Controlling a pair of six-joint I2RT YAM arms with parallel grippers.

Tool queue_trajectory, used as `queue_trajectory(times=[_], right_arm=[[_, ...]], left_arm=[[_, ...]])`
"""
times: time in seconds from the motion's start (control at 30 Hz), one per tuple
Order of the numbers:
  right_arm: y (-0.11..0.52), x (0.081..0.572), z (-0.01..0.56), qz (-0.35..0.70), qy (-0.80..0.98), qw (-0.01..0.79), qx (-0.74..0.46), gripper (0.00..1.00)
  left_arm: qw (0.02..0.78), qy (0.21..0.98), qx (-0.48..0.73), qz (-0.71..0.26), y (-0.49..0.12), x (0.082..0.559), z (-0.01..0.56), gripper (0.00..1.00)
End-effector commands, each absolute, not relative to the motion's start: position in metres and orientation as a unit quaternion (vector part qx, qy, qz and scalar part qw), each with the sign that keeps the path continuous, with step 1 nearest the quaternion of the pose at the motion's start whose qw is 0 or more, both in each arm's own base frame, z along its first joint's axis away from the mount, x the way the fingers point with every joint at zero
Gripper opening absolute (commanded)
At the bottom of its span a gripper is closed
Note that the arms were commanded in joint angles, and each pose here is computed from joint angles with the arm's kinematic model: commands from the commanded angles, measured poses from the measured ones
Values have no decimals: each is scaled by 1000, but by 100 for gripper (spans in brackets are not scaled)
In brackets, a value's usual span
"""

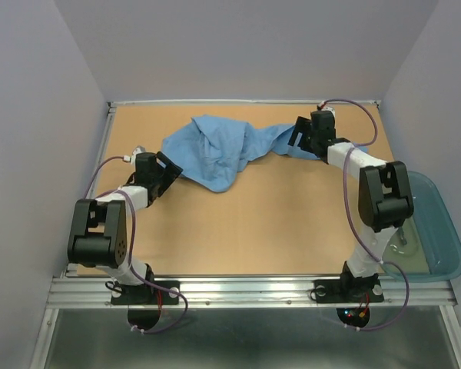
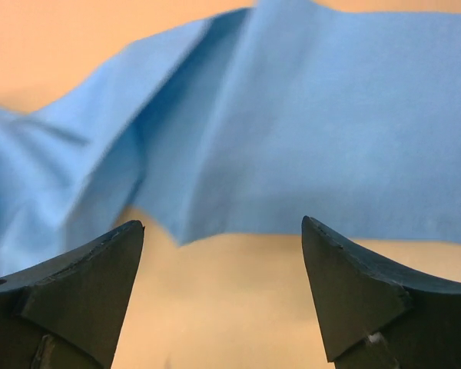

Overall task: Fold and stack the long sleeve shirts
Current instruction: Flatten the shirt out

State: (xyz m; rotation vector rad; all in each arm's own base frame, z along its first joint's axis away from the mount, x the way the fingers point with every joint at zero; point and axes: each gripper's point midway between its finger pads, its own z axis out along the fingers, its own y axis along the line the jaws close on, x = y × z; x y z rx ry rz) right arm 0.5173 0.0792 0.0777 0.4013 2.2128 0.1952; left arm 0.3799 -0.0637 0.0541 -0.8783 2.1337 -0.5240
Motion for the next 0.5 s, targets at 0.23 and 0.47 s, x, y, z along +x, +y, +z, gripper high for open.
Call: queue_trajectory(times=[0.23, 0.47], right_arm=[[158, 427, 140, 179, 870, 455, 57, 89], [178, 411, 157, 226, 858, 459, 49, 89]], left_arm=[[410, 812, -340, -238, -68, 441, 75, 46], [459, 803, -289, -246, -70, 448, 131, 0]])
